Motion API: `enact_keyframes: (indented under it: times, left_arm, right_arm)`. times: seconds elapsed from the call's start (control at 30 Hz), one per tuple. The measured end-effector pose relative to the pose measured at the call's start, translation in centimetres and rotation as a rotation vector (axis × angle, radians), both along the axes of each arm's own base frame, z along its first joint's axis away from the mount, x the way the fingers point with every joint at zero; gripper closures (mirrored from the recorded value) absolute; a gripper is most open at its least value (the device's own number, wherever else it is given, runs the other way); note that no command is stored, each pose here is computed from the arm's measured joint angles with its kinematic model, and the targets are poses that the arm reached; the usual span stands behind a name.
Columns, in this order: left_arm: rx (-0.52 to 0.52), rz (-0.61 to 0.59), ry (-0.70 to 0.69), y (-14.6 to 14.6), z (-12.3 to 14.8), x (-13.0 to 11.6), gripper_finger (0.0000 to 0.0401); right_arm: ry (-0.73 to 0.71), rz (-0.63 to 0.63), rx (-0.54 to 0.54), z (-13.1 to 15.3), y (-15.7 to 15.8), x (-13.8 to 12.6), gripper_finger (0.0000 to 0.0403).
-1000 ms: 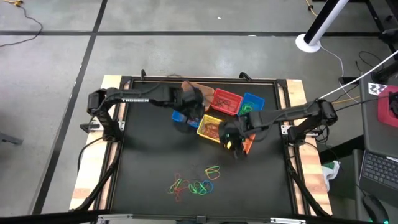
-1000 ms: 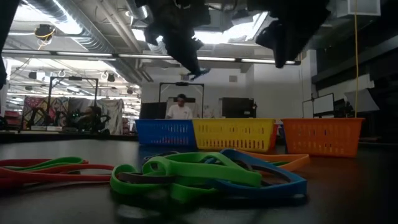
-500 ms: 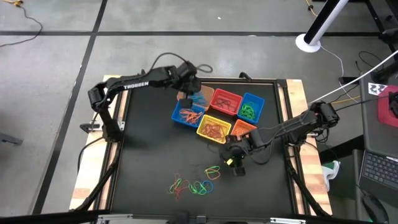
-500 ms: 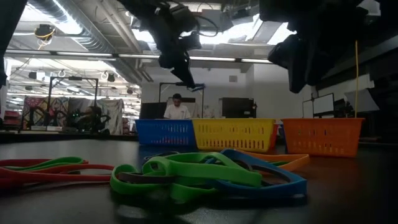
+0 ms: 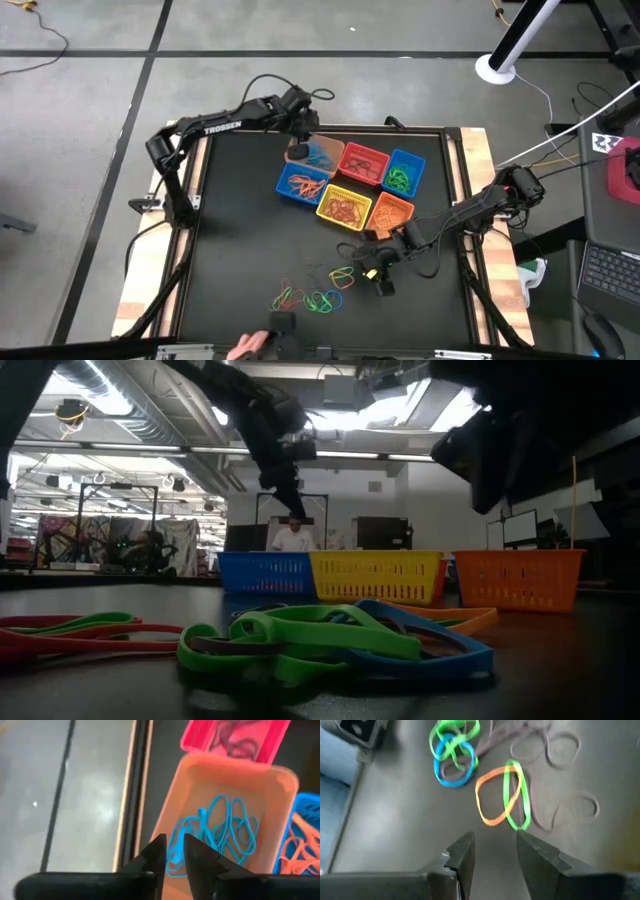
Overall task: Sort rubber bands into baskets
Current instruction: Put the blue rubber band into the transparent orange basket, then put the center orange rubber band into the left blue basket
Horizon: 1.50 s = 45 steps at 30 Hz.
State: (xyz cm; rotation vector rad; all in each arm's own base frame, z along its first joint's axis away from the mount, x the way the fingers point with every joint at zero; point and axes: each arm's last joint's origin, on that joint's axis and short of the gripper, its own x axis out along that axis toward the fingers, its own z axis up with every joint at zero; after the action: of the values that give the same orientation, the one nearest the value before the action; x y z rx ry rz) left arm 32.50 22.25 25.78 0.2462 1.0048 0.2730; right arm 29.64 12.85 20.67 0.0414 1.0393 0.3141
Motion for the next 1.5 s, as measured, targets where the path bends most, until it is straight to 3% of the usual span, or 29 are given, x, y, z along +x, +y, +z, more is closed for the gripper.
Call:
enact_keyframes:
  times: [0.23,0.4,0.7,0.93,1.37,1.5]
  left_arm:
    - [-0.019,0.011,0.059,0.6,-2.6,0.9,0.0272]
    - [-0.028,0.002,0.071,0.4,-3.2,1.3,0.0250]
    - [-0.031,-0.019,0.074,-0.5,-3.2,1.8,0.0253]
    - [-0.035,-0.044,0.083,-1.3,-3.3,2.2,0.0254]
    - [-0.042,-0.069,0.097,-2.2,-3.4,2.6,0.0256]
    - [-0.042,-0.070,0.097,-2.3,-3.4,2.7,0.0256]
  right_arm:
    - [-0.031,0.004,0.014,-0.2,0.3,0.5,0.0260]
    - [-0.013,0.033,0.023,-1.6,1.0,1.0,0.0260]
    - [0.039,0.132,-0.045,-5.5,2.3,1.8,0.0260]
    - [-0.007,0.136,-0.055,-7.1,2.6,2.8,0.0260]
    - [-0.032,0.128,-0.061,-7.3,2.7,3.2,0.0262]
    - [-0.034,0.128,-0.061,-7.3,2.7,3.2,0.0287]
